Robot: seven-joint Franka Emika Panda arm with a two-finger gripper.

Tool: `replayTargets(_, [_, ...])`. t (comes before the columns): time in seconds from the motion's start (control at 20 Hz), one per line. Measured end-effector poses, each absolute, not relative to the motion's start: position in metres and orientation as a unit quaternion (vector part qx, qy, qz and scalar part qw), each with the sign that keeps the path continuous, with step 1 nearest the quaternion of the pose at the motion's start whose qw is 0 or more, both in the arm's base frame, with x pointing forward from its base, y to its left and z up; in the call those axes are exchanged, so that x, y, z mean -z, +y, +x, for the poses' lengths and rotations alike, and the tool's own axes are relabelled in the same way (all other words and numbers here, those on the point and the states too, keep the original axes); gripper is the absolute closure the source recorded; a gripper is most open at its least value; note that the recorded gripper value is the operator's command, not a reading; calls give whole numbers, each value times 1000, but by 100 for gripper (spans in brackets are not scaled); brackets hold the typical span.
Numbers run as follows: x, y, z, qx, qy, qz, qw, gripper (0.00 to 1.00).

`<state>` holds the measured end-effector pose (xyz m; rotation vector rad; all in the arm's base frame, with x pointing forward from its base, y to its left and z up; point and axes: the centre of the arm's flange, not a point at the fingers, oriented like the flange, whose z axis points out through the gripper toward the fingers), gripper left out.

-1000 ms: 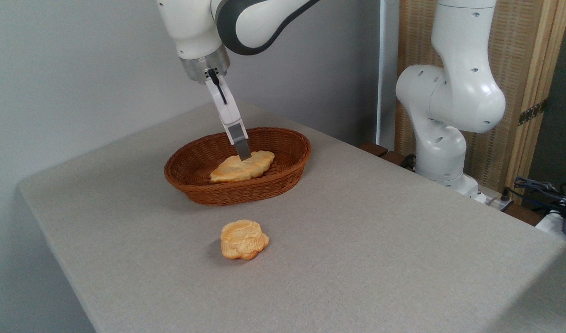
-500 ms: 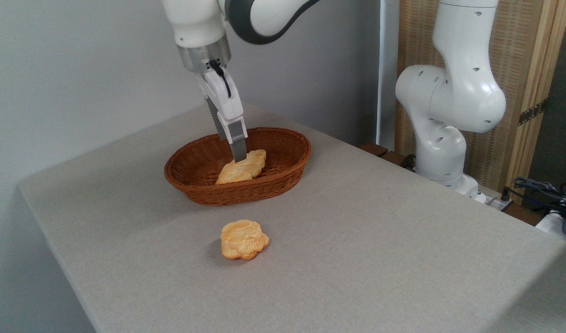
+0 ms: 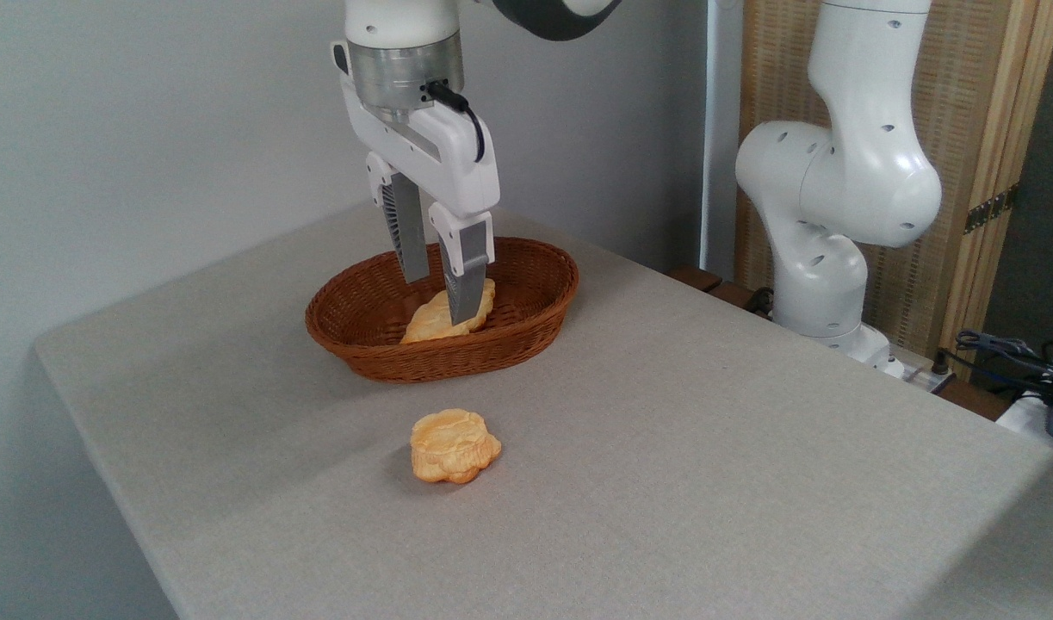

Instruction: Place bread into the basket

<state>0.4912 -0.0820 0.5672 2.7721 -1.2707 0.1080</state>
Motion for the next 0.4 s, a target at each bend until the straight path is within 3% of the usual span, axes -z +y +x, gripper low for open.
replayTargets(0.15, [-570,-68,494,-33,-411,911,27,0])
replayTargets(0.4, [-571,-55,495,-34,-402,915,24,0])
